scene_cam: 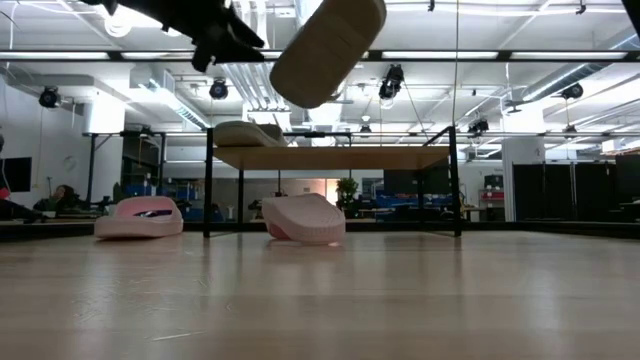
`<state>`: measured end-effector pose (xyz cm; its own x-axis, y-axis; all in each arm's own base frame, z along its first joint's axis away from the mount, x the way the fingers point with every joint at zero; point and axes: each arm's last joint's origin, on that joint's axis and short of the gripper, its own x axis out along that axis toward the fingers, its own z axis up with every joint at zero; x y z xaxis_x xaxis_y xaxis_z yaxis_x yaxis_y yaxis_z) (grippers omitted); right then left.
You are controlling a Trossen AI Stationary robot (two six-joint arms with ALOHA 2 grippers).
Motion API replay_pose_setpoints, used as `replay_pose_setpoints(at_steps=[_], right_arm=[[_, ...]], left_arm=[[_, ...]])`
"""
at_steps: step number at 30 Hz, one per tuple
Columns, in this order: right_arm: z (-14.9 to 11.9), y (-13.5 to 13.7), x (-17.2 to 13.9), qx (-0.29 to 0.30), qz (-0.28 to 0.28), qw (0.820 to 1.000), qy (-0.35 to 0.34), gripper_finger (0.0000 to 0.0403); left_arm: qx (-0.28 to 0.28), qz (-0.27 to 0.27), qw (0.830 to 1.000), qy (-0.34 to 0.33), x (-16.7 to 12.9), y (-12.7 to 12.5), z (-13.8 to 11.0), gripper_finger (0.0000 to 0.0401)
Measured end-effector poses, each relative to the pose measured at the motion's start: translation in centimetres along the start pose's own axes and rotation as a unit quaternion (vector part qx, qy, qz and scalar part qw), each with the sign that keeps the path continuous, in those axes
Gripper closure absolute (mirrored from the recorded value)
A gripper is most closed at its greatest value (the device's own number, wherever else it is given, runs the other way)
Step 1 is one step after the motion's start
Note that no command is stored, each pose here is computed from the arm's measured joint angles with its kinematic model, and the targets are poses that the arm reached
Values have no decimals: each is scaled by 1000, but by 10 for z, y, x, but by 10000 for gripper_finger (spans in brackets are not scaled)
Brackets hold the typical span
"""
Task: Pick and place slides into the shelf
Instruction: Put the gray slide on the shelf
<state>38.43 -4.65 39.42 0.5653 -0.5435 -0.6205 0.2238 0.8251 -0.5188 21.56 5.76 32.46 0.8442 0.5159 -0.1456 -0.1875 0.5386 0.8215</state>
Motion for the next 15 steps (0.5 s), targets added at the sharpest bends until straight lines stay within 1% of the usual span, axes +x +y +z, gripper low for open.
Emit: replay_pose_setpoints(at_steps=[4,6,11,15], right_arm=[[0,-1,-3,-10,2,1000,3,392],[0,-1,-4,-9,5,1000,0,392],[1,1,-4,-21,36,999,-10,392],[1,0,-4,-21,39,999,-11,392]], left_arm=[[19,-12,1000,8,11,-7,0,202],[28,-9,1000,5,14,-8,0,202],[29,-3,1000,2,18,-8,1,202],[29,-3,1000,3,19,-9,1,202]])
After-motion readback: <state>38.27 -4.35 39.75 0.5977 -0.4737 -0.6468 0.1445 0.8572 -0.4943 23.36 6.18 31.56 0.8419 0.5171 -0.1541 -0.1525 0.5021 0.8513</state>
